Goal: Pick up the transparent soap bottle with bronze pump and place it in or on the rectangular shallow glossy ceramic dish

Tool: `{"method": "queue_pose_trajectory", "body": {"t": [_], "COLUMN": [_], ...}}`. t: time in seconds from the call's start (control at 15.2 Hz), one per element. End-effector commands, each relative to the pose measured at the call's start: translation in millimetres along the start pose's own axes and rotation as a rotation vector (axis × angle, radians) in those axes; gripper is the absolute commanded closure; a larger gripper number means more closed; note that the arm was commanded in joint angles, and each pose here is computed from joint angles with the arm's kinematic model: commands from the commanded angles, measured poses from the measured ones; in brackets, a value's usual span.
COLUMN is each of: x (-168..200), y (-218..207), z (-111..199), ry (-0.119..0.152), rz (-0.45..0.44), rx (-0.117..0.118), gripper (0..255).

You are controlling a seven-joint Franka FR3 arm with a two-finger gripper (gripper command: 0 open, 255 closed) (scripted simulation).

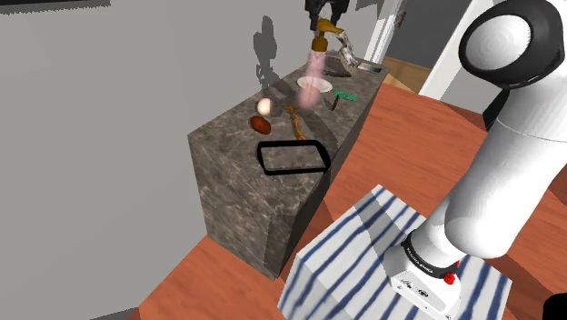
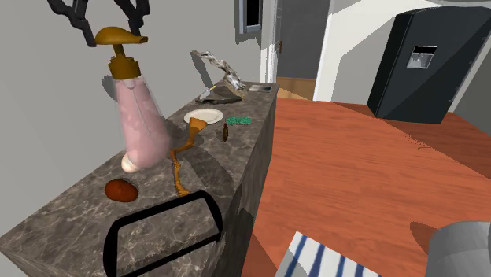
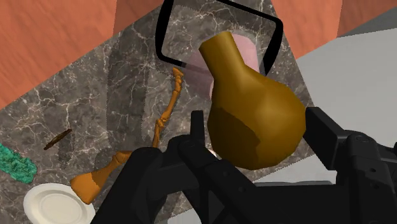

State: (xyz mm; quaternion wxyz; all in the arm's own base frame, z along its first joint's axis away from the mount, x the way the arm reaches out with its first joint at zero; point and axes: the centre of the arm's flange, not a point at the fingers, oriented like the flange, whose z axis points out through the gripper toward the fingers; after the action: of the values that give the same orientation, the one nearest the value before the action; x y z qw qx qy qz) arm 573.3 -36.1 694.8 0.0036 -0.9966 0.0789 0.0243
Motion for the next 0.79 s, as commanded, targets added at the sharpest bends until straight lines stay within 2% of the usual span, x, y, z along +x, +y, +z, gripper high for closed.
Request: {"method": "queue_pose_trajectory", "body": {"t": [0.0, 0.73], "x": [-5, -2], "y": [-23, -22], "z": [-9, 49], "ry": [0.0, 0.0], "rz": [0.001, 0.001], "rx": [0.0, 0.0], "gripper": [255, 255]}}
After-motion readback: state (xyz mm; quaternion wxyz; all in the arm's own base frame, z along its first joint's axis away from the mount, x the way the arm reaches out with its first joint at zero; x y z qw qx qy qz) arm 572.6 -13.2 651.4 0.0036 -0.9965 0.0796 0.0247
